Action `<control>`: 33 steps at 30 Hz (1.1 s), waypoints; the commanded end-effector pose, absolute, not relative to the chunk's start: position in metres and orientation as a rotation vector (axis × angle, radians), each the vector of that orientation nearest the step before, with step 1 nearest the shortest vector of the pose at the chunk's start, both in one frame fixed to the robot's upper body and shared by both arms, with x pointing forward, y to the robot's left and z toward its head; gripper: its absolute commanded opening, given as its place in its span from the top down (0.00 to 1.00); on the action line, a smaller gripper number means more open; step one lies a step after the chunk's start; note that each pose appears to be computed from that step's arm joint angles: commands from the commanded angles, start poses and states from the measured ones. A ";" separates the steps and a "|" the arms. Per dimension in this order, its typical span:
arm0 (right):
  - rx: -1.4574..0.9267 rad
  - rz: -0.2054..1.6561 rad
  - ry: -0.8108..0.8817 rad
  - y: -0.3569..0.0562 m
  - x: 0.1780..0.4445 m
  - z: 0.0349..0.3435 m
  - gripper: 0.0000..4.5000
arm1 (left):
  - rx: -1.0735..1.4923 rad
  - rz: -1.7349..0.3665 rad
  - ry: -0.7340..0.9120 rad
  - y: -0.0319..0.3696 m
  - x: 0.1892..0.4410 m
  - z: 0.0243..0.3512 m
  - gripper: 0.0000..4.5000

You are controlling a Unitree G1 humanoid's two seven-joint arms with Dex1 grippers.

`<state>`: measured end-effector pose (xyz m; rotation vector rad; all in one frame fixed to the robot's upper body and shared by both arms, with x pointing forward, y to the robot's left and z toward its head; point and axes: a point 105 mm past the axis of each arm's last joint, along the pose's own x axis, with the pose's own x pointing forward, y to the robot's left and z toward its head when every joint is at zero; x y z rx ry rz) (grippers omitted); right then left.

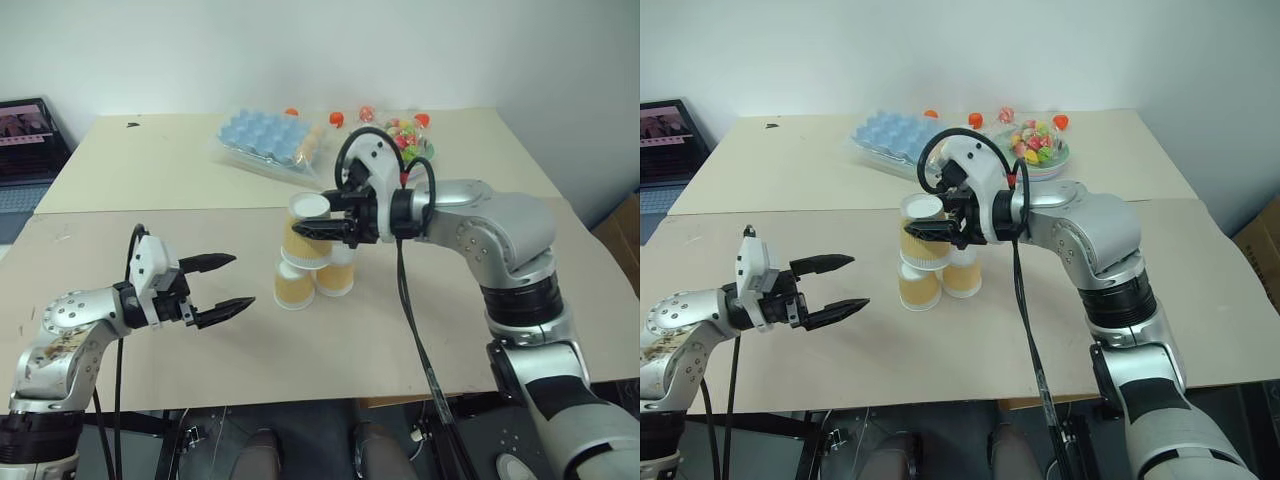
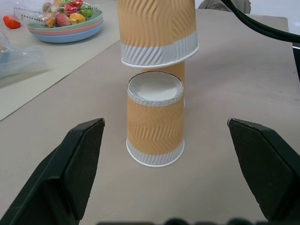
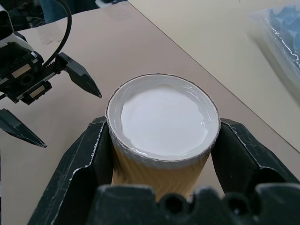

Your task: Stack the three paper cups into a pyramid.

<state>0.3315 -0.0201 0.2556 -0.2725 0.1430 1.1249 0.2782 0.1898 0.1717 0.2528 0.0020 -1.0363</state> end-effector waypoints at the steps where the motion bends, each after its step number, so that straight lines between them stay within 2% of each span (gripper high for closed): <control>1: -0.314 1.135 0.069 -0.020 0.328 0.267 0.39 | 0.282 -1.028 -0.041 0.190 0.280 0.183 0.00; 21: -0.415 1.129 0.047 -0.025 0.328 0.253 0.39 | 0.278 -1.037 -0.041 0.184 0.285 0.183 0.00; 23: -0.416 1.125 0.044 -0.025 0.328 0.253 0.17 | 0.278 -1.037 -0.042 0.184 0.285 0.183 0.00; 24: -0.416 1.124 0.043 -0.025 0.328 0.253 0.16 | 0.278 -1.037 -0.042 0.184 0.286 0.183 0.00; 26: -0.414 1.122 0.039 -0.025 0.329 0.254 0.02 | 0.278 -1.038 -0.042 0.183 0.286 0.183 0.00; 33: -0.409 1.116 0.024 -0.027 0.328 0.262 0.01 | 0.276 -1.034 -0.039 0.184 0.288 0.182 0.00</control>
